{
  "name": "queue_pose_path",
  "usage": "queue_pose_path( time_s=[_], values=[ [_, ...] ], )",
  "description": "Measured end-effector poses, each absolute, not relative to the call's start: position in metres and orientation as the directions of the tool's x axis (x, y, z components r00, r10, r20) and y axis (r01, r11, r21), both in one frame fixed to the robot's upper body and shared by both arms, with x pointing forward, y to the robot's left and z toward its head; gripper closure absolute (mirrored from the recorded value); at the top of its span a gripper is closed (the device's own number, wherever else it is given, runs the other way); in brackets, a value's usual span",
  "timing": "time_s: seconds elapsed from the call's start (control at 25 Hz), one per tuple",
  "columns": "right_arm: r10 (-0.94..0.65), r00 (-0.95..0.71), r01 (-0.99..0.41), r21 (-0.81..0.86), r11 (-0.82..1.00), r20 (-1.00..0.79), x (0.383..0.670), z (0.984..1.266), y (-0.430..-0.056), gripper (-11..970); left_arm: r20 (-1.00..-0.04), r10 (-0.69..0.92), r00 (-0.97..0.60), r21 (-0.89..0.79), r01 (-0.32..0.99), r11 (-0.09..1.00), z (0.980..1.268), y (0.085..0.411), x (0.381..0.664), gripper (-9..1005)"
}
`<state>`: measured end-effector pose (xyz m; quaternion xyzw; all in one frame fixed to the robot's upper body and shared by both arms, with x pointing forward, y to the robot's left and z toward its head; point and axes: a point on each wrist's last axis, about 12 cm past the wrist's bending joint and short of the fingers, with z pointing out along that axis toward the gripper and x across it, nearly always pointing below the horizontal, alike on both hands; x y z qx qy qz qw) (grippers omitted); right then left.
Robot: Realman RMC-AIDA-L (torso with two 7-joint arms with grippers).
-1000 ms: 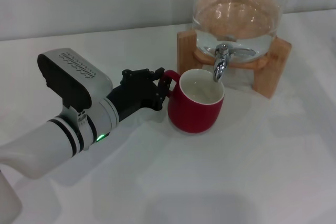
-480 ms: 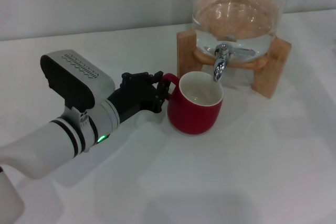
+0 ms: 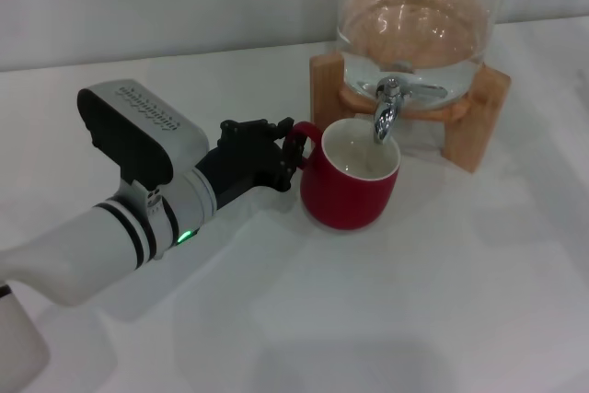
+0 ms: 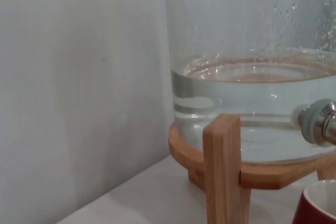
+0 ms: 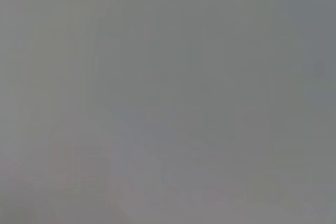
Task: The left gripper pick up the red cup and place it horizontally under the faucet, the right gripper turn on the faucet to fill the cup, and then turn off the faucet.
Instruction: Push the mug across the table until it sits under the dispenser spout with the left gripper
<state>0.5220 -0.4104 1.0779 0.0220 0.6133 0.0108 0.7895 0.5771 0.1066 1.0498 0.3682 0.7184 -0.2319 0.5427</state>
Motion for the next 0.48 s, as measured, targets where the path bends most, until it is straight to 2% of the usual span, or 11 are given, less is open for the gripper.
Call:
queue_pose_path(
  time_s=[0.48],
  values=[
    [0.052, 0.255, -0.002, 0.053, 0.999, -0.966, 0.5230, 1.0778, -0.4057, 286, -0.945, 0.295, -0.138, 0.074, 0.791, 0.608, 1.0523, 0.1010, 0.5808, 795]
  ],
)
